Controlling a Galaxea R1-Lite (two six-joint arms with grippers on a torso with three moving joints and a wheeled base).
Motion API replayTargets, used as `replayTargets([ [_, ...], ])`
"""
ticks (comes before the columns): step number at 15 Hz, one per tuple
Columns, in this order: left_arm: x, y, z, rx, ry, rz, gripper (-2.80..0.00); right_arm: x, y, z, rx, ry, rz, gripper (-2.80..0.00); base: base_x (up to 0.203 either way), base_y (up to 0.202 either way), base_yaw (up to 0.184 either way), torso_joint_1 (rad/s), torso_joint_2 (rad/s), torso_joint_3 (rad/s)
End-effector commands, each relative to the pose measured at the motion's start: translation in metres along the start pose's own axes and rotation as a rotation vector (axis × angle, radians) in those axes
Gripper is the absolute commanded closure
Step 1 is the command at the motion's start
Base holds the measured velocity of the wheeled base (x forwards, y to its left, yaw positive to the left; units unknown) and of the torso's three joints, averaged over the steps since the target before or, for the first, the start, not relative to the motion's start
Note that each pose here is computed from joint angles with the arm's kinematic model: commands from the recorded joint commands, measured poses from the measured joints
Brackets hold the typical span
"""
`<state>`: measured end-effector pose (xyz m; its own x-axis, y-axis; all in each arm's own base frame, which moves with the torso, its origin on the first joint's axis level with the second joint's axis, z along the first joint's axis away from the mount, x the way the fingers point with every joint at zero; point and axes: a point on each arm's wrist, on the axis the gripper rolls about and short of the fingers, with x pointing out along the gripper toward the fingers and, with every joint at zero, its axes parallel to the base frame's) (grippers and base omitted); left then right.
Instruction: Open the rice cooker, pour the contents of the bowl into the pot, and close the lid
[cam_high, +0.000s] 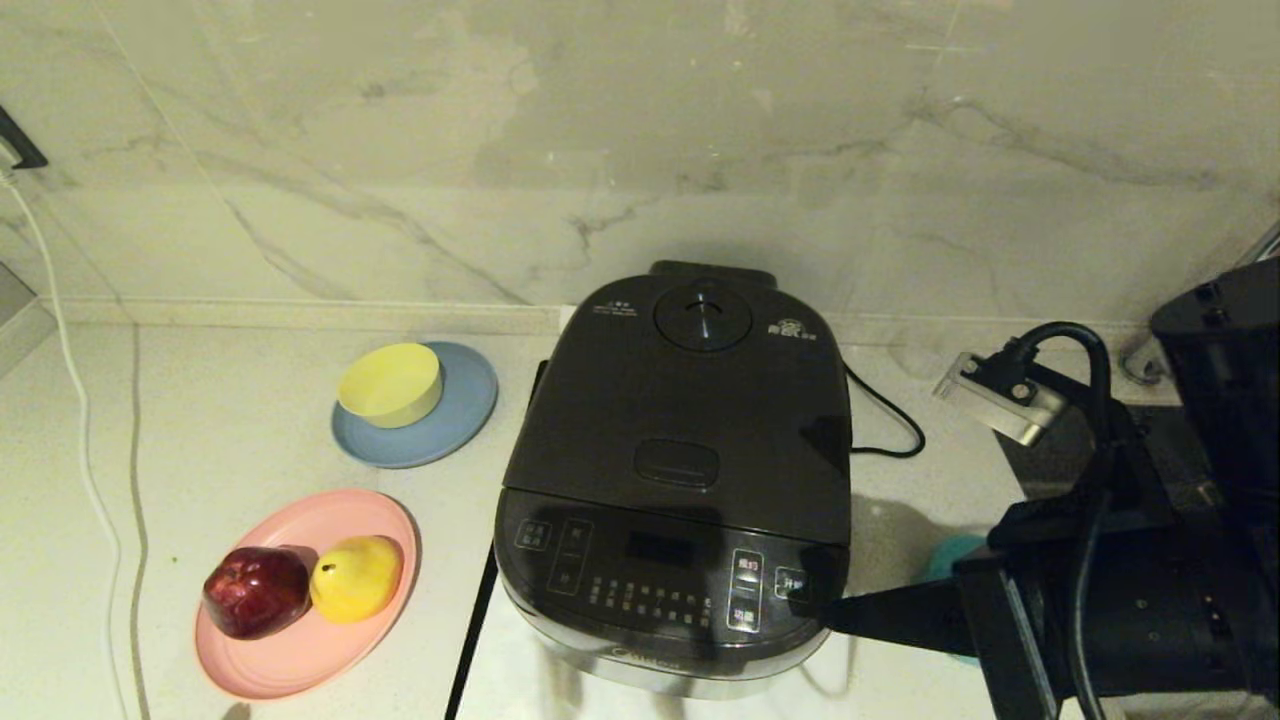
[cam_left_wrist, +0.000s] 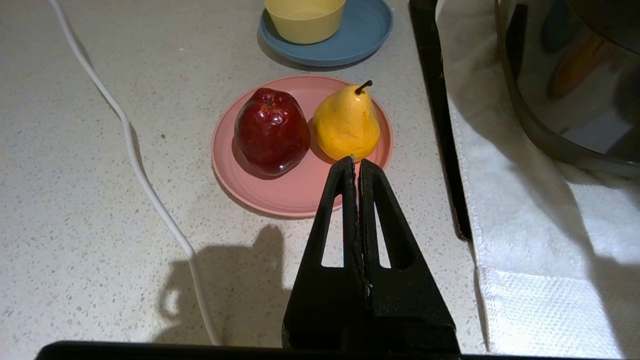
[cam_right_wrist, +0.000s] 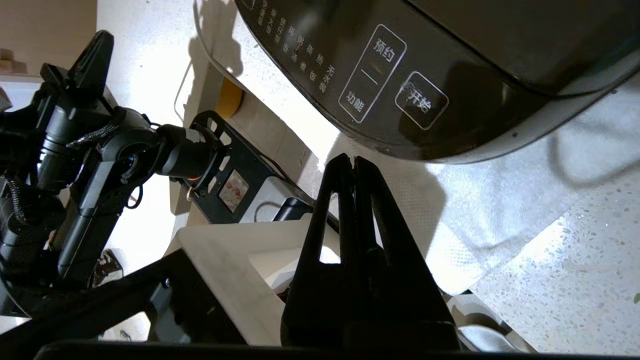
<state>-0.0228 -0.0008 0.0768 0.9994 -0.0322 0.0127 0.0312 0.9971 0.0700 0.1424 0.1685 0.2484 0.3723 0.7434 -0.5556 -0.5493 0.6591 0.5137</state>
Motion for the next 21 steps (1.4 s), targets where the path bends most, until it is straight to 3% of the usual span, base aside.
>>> replayTargets([
  [1, 0.001, 0.0, -0.003, -0.001, 0.007, 0.0, 0.0, 0.008, -0.001, 0.001, 0.008, 0.02, -0.009, 0.0, 0.0, 0.0, 0.0, 0.0, 0.0, 0.0],
  [10, 0.001, 0.0, -0.003, 0.0, 0.006, -0.002, 0.0, 0.015, 0.0, 0.008, 0.023, 0.02, -0.012, 0.0, 0.0, 0.0, 0.0, 0.0, 0.0, 0.0],
  [21, 0.001, 0.0, -0.003, -0.001, 0.007, 0.0, 0.0, 0.036, -0.022, 0.018, 0.064, -0.017, -0.054, 0.0, 0.0, 0.0, 0.0, 0.0, 0.0, 0.0],
])
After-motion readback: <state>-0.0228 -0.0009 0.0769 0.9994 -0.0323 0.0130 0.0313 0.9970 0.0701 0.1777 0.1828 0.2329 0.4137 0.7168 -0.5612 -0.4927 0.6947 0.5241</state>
